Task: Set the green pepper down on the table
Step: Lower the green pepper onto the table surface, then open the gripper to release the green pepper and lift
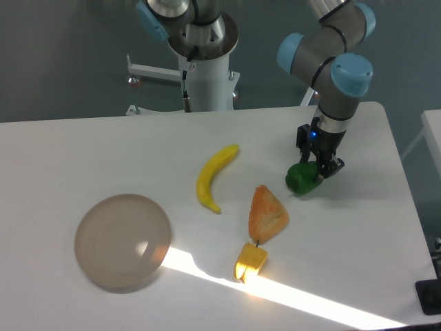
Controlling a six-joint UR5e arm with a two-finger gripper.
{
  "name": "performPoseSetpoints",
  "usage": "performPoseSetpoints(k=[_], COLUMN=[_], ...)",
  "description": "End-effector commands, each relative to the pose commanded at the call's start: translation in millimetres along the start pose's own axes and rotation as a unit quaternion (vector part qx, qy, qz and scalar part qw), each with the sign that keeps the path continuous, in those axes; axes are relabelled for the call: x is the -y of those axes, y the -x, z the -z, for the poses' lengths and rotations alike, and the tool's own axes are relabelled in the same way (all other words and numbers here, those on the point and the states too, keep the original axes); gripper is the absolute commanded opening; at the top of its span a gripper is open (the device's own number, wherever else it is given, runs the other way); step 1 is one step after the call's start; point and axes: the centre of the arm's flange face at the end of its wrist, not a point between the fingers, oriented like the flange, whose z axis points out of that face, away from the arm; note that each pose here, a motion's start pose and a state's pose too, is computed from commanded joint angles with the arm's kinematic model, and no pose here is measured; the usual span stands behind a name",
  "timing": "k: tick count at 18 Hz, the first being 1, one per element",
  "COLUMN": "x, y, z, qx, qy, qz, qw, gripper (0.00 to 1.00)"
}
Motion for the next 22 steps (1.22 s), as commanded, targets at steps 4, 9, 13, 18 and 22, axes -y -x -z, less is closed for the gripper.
performPoseSetpoints(k=[4,9,13,18,22], x=[-1,-2,-4,-5,-6], y=[-1,-2,-1,2,8], z=[-4,-7,-8,-3,7], qx=[-0.004,-0.006,-0.007,-0.002,0.007], qy=[-0.001,-0.002,-0.002,0.000,0.000], qz=[0.002,0.005,0.008,0.010,0.010], qw=[1.0000,1.0000,0.9999,0.9999,0.9999], gripper=[0.46,0.47,0.68,1.00,1.00])
